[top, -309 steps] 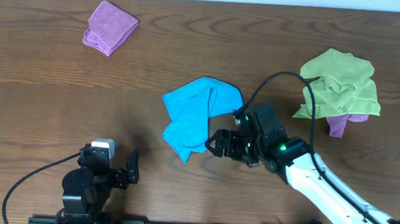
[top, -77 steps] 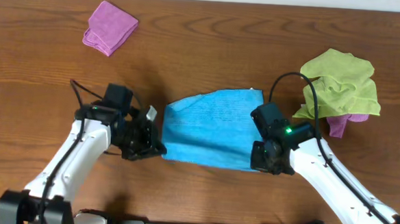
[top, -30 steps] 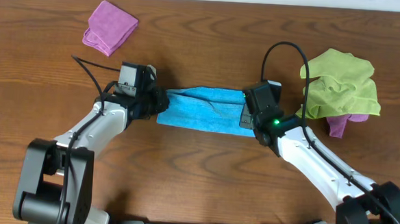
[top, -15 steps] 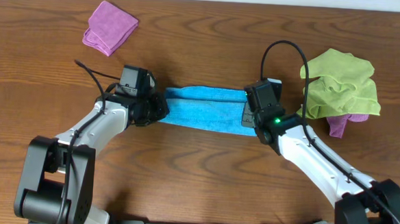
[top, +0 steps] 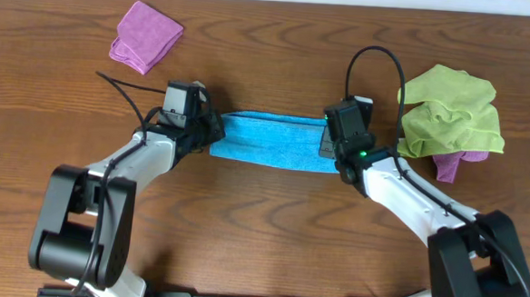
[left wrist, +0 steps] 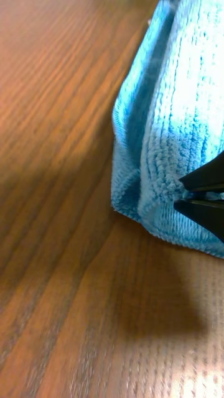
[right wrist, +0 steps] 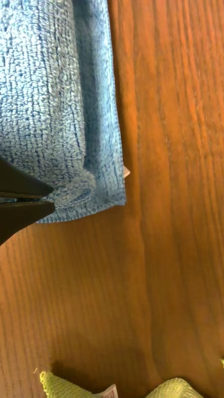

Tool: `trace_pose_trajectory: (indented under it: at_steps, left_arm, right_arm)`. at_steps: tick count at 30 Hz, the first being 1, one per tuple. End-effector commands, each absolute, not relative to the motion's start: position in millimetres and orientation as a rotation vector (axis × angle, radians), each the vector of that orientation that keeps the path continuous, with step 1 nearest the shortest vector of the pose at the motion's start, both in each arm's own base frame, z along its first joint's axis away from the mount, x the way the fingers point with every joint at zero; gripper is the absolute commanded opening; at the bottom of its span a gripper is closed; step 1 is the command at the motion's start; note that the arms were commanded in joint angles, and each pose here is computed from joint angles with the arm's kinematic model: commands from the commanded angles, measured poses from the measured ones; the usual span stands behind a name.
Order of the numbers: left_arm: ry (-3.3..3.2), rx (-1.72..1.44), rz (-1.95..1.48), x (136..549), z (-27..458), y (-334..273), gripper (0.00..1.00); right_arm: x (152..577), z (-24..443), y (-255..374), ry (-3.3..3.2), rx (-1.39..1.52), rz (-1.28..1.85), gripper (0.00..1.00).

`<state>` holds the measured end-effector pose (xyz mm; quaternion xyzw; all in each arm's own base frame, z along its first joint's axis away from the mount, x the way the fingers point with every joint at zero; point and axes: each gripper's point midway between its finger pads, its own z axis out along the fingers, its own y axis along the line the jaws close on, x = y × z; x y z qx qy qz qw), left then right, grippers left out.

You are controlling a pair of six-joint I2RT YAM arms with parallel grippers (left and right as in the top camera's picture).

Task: Fold the cloth

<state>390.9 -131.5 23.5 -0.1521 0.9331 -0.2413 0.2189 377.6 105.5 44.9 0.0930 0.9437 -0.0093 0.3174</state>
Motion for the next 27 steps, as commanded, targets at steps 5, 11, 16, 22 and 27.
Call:
trace_pose_trajectory:
  at_steps: [5,11,16,22,27]
  left_arm:
    - [2.556,-0.459,-0.612,406,10,-123,0.06]
    - [2.556,-0.461,-0.607,407,8,-123,0.11]
    - [2.533,-0.468,-0.605,413,16,-116,0.34]
    - [2.484,-0.457,-0.633,427,55,-108,0.46]
    - [2.438,-0.409,-0.684,431,98,-114,0.39]
  right_arm:
    - [398,43,84,2.426,0.246,-0.125,0.02]
    - [397,28,83,2.455,0.235,-0.151,0.11]
    - [398,32,73,2.427,0.253,-0.218,0.58]
    - [397,58,75,2.388,0.262,-0.182,0.71]
    - [392,98,78,2.329,0.284,-0.092,0.76]
